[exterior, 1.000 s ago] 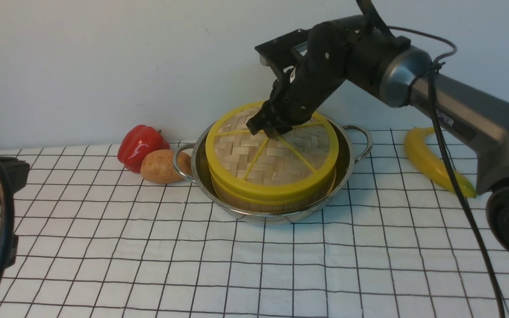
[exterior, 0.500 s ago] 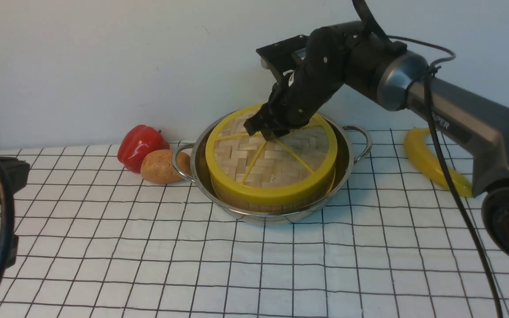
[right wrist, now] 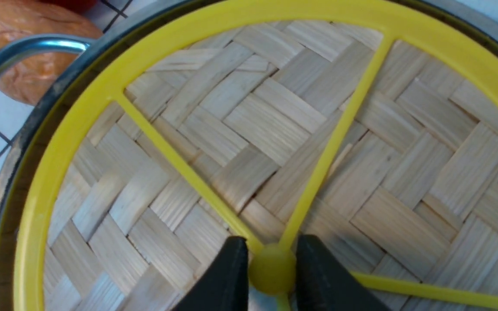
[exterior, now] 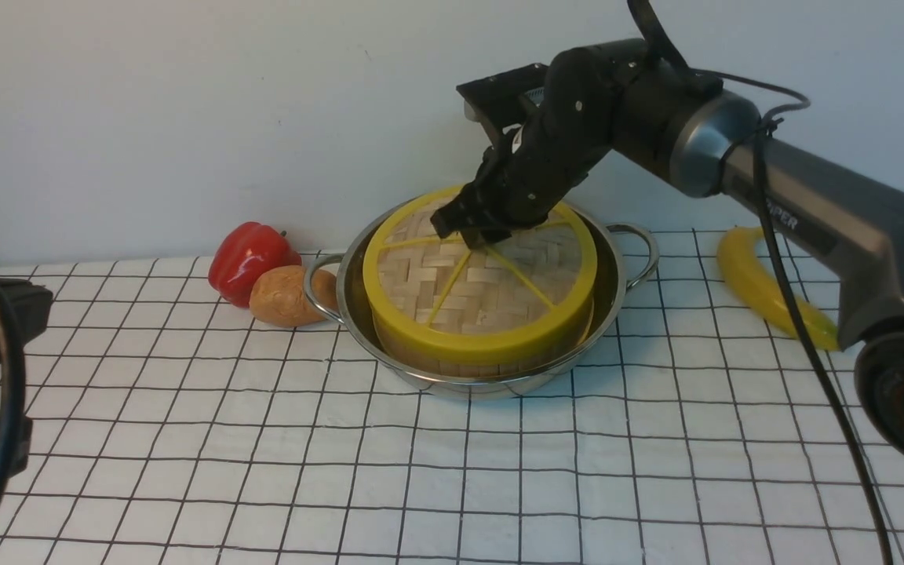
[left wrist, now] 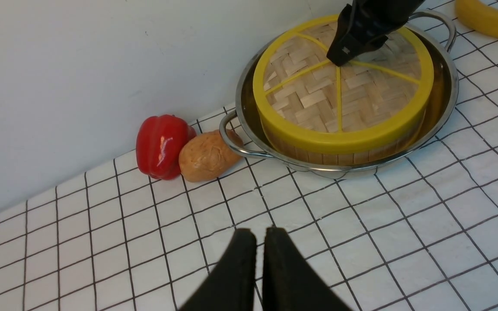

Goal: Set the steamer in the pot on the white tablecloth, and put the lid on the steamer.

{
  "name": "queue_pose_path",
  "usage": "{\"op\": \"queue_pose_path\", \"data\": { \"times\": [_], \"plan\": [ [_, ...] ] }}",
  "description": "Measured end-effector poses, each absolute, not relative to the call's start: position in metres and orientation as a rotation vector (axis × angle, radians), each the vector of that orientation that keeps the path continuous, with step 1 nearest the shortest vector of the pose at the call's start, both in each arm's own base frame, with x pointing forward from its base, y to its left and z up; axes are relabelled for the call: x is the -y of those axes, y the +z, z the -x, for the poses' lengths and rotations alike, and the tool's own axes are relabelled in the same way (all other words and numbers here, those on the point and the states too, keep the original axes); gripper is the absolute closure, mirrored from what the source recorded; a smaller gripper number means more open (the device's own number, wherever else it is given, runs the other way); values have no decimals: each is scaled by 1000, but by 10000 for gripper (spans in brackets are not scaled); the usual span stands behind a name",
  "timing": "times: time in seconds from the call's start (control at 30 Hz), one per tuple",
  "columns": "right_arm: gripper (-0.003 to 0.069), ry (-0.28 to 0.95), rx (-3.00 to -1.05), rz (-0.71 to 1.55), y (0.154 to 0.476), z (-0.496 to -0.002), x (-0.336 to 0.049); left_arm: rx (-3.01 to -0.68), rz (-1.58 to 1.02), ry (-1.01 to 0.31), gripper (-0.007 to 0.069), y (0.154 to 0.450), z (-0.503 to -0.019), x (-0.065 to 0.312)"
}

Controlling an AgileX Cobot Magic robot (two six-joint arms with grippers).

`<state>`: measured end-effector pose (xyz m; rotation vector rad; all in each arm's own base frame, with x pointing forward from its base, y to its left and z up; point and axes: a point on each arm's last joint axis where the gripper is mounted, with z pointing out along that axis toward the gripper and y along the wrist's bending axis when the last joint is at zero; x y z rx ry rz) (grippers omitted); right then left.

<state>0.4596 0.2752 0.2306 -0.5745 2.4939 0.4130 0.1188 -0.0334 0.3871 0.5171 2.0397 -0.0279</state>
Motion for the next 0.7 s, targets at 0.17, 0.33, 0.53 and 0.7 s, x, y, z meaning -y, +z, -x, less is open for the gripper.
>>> {"op": "queue_pose_path", "data": {
  "times": [0.17, 0.33, 0.53, 0.7],
  "plan": [
    [304, 437, -2491, 559, 234, -459, -276, -2040, -517, -28, 603, 387, -119, 33],
    [172, 447, -2460, 559, 256, -453, -274, -2040, -517, -28, 603, 387, -119, 33],
    [153, 427, -2405, 589, 329, -424, -256, -2039, -517, -28, 603, 387, -119, 33],
    [207, 358, -2365, 615, 370, -403, -239, -2038, -517, -28, 603, 387, -119, 33]
  ]
}}
